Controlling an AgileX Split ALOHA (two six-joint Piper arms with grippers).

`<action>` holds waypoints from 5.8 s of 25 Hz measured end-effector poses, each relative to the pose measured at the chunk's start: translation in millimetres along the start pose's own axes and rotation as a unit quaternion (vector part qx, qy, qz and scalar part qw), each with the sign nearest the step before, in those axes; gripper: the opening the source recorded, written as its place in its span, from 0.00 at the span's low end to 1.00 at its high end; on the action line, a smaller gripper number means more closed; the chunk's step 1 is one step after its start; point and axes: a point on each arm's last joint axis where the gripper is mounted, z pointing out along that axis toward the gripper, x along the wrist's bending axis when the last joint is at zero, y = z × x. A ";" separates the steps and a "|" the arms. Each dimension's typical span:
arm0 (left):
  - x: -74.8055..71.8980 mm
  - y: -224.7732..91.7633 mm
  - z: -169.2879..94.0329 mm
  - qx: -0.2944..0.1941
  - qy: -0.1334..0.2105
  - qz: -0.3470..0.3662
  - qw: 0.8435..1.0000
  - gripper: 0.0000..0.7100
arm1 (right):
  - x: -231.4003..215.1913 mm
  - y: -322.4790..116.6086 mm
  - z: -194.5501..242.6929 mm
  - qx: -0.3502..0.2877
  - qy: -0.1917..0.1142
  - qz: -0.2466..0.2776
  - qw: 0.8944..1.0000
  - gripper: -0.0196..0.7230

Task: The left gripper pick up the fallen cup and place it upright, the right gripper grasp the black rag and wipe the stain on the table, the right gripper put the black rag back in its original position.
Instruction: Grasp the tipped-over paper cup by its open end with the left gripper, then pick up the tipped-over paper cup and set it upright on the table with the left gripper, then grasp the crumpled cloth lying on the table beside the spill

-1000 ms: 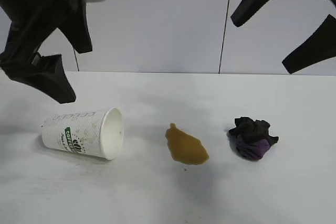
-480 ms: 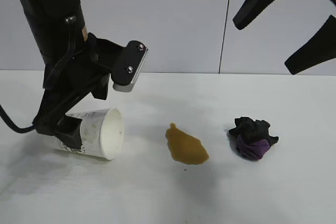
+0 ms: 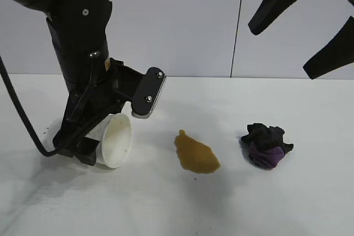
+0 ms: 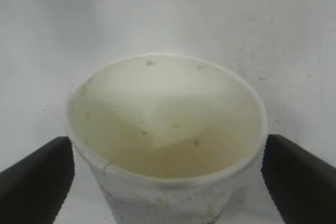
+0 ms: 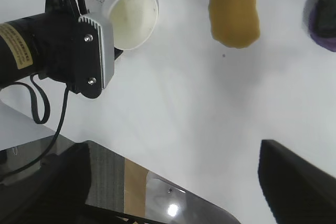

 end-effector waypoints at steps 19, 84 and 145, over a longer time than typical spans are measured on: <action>1.1 5.5 16.6 -0.010 0.010 -0.029 0.999 0.80 | -2.2 0.4 0.0 -0.002 -0.012 -0.006 1.000 0.84; -36.8 -176.6 23.2 -0.453 0.116 -0.393 0.792 0.79 | -3.2 6.0 -0.2 -0.033 -0.018 -0.007 0.999 0.84; -123.8 -296.2 -230.1 -0.212 0.393 -0.815 0.368 0.98 | -3.8 10.7 -0.7 -0.059 -0.021 -0.007 0.998 0.84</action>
